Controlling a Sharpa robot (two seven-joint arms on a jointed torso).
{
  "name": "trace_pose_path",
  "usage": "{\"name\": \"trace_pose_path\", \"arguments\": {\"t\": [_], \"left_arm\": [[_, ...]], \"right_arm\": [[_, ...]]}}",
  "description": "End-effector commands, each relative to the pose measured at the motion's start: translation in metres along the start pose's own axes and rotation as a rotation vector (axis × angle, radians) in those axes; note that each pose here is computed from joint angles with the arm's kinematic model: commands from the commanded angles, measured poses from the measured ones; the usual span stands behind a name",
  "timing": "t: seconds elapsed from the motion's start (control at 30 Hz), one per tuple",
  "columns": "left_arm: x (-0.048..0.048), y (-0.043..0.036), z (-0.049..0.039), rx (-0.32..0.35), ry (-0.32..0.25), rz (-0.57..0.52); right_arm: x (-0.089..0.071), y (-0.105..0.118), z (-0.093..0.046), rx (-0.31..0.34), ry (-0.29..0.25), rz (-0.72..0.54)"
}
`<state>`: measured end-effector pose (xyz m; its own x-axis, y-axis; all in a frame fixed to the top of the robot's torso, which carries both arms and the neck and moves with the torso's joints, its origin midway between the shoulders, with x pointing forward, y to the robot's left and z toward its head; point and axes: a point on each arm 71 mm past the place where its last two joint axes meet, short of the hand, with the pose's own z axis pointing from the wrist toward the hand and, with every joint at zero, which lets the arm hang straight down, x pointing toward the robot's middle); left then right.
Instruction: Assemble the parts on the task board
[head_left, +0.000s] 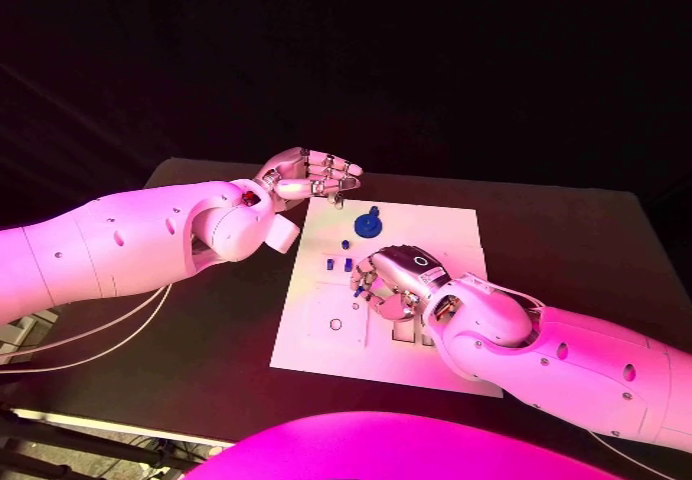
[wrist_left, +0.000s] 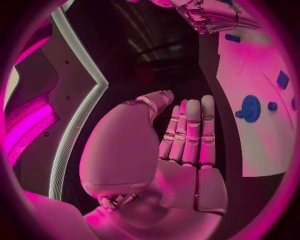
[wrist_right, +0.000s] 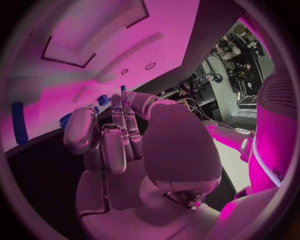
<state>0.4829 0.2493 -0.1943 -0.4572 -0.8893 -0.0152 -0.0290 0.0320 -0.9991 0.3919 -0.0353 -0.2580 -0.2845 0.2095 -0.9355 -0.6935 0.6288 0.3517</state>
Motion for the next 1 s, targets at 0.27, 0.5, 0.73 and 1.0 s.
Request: {"name": "trace_pose_path", "arguments": {"t": [0.27, 0.5, 0.73, 1.0], "left_arm": [[0.0012, -0.0012, 0.0010, 0.006, 0.003, -0.015], [0.0008, -0.0010, 0.0008, 0.003, 0.005, -0.015], [0.0001, -0.0007, 0.0007, 0.000, 0.005, -0.015], [-0.0005, -0.0003, 0.0004, -0.004, 0.007, -0.016]], "right_arm": [[0.010, 0.005, 0.000, 0.001, 0.072, -0.027], [0.012, 0.004, -0.001, 0.011, 0.085, -0.033], [0.013, 0.003, 0.000, 0.020, 0.089, -0.040], [0.015, 0.001, 0.000, 0.031, 0.089, -0.048]]}}
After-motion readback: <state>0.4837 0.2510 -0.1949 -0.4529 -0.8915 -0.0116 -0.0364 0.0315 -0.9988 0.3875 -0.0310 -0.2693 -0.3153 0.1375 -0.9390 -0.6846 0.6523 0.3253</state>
